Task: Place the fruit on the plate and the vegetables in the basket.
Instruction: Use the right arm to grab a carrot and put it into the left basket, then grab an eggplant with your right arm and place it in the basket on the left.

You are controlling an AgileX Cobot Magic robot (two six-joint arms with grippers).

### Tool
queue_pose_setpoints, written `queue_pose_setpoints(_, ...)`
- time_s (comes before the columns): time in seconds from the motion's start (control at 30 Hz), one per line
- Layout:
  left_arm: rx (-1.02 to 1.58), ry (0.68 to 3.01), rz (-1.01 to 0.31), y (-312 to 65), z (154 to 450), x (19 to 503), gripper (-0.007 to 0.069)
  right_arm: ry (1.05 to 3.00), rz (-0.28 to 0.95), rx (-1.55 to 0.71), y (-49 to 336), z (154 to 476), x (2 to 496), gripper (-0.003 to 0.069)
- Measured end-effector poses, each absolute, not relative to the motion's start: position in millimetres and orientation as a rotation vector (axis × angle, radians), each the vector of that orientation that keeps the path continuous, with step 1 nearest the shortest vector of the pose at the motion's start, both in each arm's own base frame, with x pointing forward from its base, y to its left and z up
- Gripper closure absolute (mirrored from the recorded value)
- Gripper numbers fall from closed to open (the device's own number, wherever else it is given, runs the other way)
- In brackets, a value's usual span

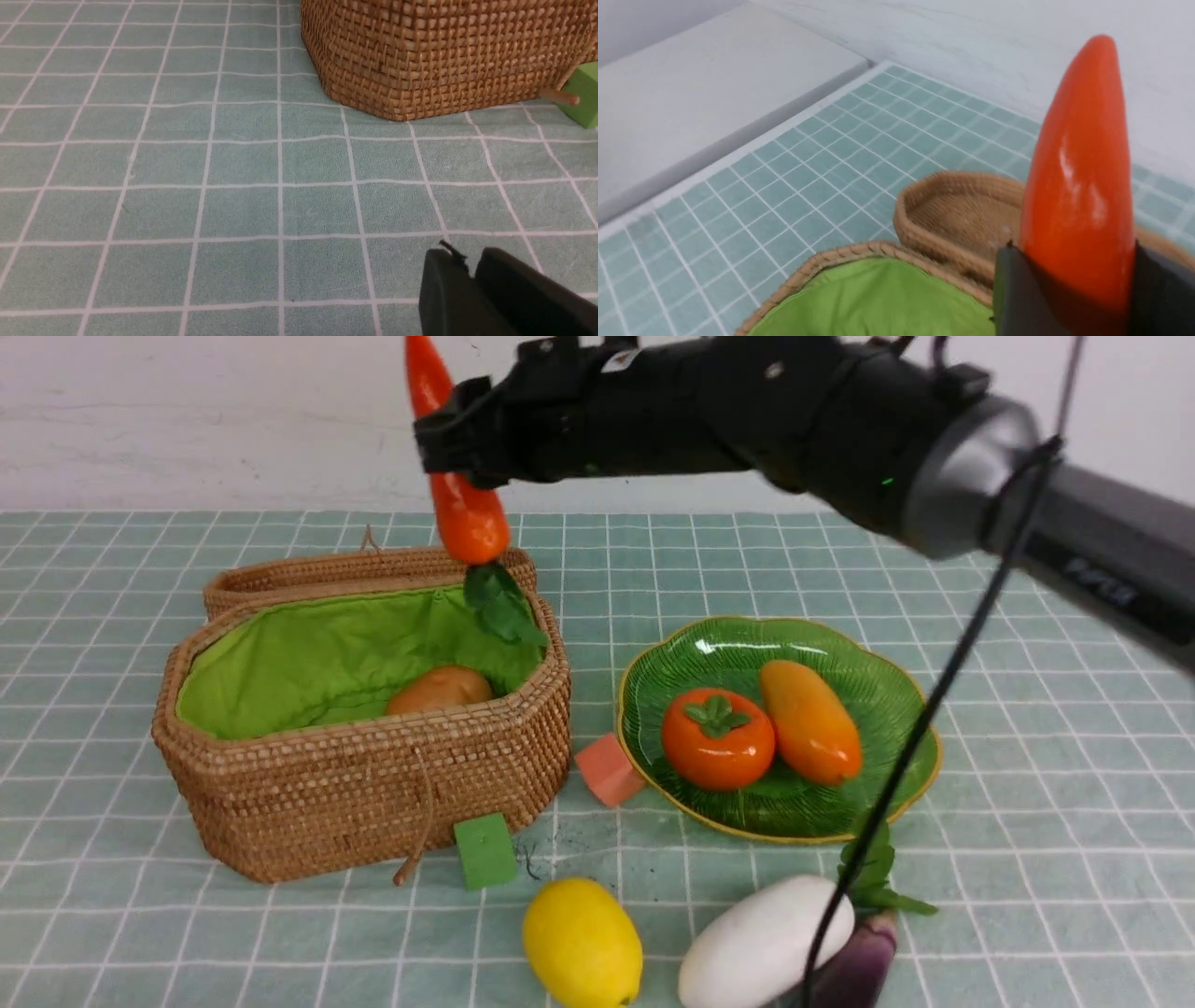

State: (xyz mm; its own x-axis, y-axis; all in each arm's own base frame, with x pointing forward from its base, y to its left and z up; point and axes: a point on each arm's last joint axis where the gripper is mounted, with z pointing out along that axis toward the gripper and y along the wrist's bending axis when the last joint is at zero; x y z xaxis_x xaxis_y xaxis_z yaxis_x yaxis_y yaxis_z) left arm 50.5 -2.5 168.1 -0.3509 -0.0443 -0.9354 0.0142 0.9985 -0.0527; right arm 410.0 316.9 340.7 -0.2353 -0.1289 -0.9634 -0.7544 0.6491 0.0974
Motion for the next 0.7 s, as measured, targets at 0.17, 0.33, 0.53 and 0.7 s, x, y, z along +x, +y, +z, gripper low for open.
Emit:
queue_pose_setpoints(0.17,-0.022,1.928,-0.060,-2.5,168.1,50.5,0.0533,1.649,0.618,-0.903,346.9,312.0,411.1,0.0367)
queue_pose_setpoints(0.33,-0.023,1.928,-0.059,-2.5,168.1,50.5,0.0533,1.645,0.634,-0.966,350.1,310.3,406.7,0.0191)
queue_pose_setpoints(0.53,-0.023,1.928,-0.059,-2.5,168.1,50.5,0.0525,1.763,0.725,-1.056,315.6,347.3,391.3,-0.0014)
queue_pose_setpoints(0.7,-0.023,1.928,-0.059,-2.5,168.1,50.5,0.0520,2.025,0.608,-1.046,251.2,400.7,362.3,0.0008)
